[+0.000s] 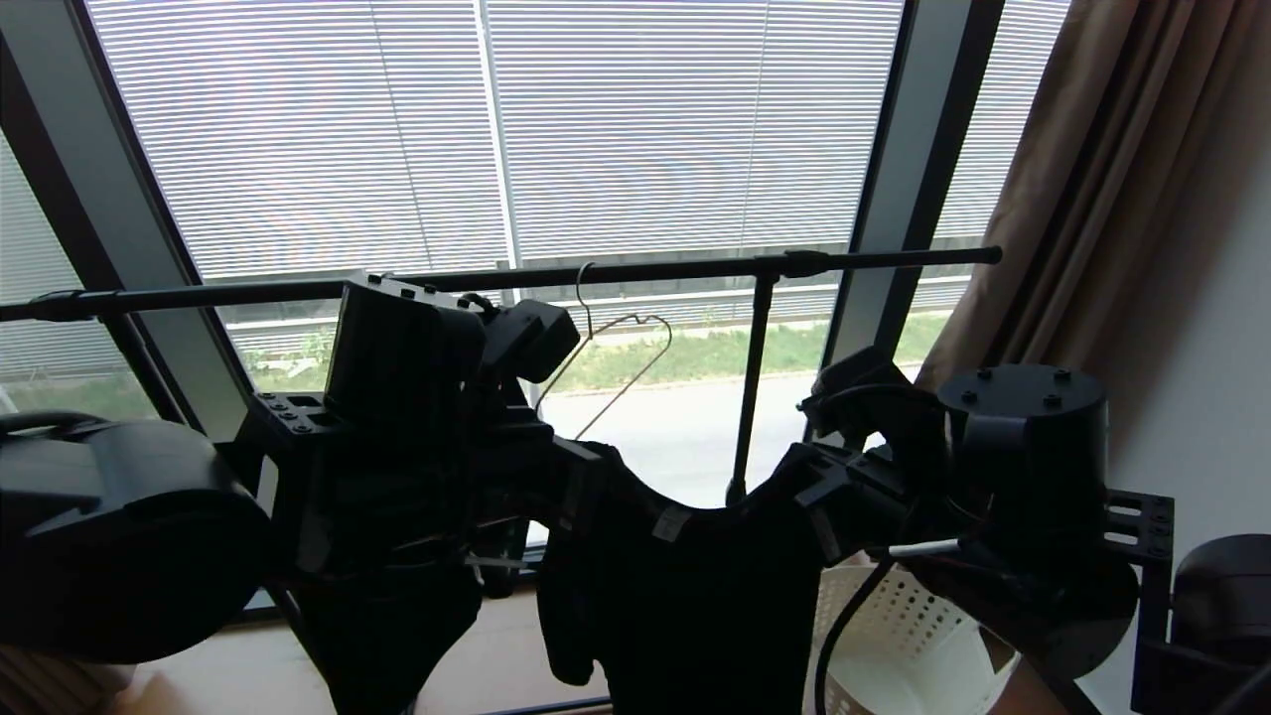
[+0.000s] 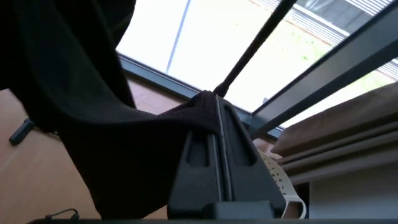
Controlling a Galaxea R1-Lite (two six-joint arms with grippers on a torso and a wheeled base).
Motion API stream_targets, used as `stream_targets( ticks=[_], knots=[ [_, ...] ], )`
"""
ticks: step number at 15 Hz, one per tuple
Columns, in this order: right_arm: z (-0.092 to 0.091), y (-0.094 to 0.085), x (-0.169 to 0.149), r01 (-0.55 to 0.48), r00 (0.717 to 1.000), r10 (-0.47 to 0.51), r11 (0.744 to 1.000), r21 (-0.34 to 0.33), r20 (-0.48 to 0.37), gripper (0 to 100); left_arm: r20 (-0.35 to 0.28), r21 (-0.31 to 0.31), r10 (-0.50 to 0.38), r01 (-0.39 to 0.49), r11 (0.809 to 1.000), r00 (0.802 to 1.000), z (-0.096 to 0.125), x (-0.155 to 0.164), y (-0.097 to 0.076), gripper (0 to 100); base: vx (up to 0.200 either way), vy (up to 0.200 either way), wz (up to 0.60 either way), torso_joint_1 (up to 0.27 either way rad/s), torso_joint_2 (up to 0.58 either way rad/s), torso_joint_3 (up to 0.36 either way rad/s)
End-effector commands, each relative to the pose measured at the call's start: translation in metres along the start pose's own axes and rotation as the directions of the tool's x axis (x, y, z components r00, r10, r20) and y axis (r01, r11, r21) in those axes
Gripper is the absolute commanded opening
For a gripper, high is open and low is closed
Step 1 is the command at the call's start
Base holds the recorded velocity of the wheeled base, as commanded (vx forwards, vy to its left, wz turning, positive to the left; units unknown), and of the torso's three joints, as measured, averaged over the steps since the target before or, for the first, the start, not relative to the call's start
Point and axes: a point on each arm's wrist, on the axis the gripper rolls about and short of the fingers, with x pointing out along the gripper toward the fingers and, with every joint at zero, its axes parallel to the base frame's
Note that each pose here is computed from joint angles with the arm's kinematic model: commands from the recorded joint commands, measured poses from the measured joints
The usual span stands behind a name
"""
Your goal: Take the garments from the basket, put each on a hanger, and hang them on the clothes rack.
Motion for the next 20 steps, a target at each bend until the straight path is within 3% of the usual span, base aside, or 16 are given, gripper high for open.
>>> stream_targets(
  ticks=[1, 4, 7, 10, 12, 15, 18, 20],
  knots=[
    [0.008, 0.001, 0.024, 0.041, 0.999, -0.041, 0.996, 0.084, 0.0, 0, -0.051, 0.013, -0.027, 0.028, 1.0, 0.998, -0.026, -0.022, -0.01, 0, 0.0, 0.0, 0.0, 0.0, 0.0, 0.0],
    [0.025, 0.018, 0.039, 0.068, 0.996, -0.077, 0.979, 0.192, 0.04, 0, -0.132, 0.04, -0.088, 0.094, 0.995, 0.987, -0.056, -0.032, -0.028, 0, 0.0, 0.0, 0.0, 0.0, 0.0, 0.0],
    [0.037, 0.046, 0.038, -0.011, 0.994, -0.02, 0.959, 0.282, 0.106, 0, -0.125, 0.005, -0.195, 0.197, 0.98, 0.973, -0.058, -0.033, -0.06, 0, 0.0, 0.0, 0.0, 0.0, 0.0, 0.0],
    [0.038, 0.065, 0.041, -0.051, 0.99, 0.007, 0.948, 0.315, 0.138, 0, -0.132, -0.023, -0.256, 0.256, 0.967, 0.958, -0.059, -0.035, -0.08, 0, 0.0, 0.0, 0.0, 0.0, 0.0, 0.0],
    [0.038, 0.067, 0.04, -0.059, 0.99, 0.015, 0.946, 0.318, 0.14, 0, -0.125, -0.041, -0.27, 0.267, 0.963, 0.955, -0.058, -0.036, -0.084, 0, 0.0, 0.0, 0.0, 0.0, 0.0, 0.0],
    [0.038, 0.066, 0.037, -0.06, 0.99, 0.015, 0.942, 0.33, 0.139, 0, -0.132, -0.048, -0.263, 0.259, 0.965, 0.956, -0.06, -0.036, -0.083, 0, 0.0, 0.0, 0.0, 0.0, 0.0, 0.0],
    [0.039, 0.058, 0.031, -0.047, 0.99, -0.001, 0.941, 0.335, 0.14, 0, -0.123, -0.092, -0.17, 0.16, 0.983, 0.978, -0.059, -0.033, -0.054, 0, 0.0, 0.0, 0.0, 0.0, 0.0, 0.0],
    [0.04, 0.038, 0.024, 0.001, 0.99, -0.047, 0.948, 0.319, 0.136, 0, -0.095, -0.131, -0.08, 0.067, 0.989, 0.992, -0.05, -0.028, -0.026, 0, 0.0, 0.0, 0.0, 0.0, 0.0, 0.0]
  ],
)
